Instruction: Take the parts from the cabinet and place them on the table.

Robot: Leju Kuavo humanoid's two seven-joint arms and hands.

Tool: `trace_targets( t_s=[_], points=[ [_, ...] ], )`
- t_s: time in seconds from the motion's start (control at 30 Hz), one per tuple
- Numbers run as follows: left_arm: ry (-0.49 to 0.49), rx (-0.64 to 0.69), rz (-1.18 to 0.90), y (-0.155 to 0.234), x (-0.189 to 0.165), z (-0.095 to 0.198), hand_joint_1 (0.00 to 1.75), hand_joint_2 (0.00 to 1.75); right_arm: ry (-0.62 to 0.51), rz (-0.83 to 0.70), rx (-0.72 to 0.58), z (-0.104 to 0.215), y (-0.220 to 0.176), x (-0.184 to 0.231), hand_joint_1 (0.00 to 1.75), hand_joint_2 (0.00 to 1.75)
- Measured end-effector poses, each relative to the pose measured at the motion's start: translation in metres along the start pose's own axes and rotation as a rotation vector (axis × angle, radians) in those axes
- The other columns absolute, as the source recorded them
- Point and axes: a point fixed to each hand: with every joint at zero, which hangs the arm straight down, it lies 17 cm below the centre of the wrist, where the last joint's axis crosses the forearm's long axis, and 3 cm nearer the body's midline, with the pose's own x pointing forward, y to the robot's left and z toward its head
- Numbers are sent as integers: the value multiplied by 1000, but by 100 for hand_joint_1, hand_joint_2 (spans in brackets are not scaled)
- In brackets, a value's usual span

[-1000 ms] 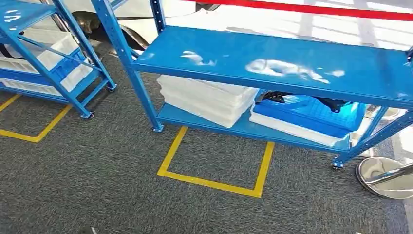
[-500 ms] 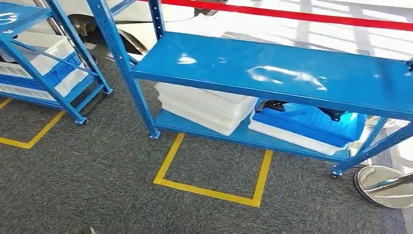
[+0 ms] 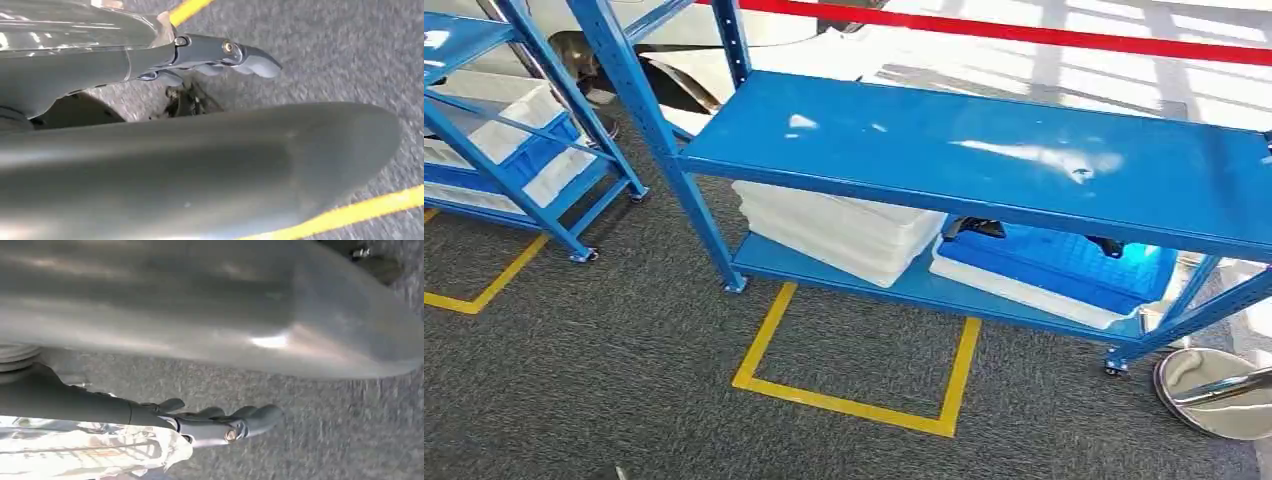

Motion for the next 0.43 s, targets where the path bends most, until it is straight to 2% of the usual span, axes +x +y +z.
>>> trace_targets(
  t_s=[0.43],
  points=[
    [43, 66, -25, 10, -6, -2, 0, 0, 9, 0, 6, 0, 3, 3, 0, 0]
  ],
)
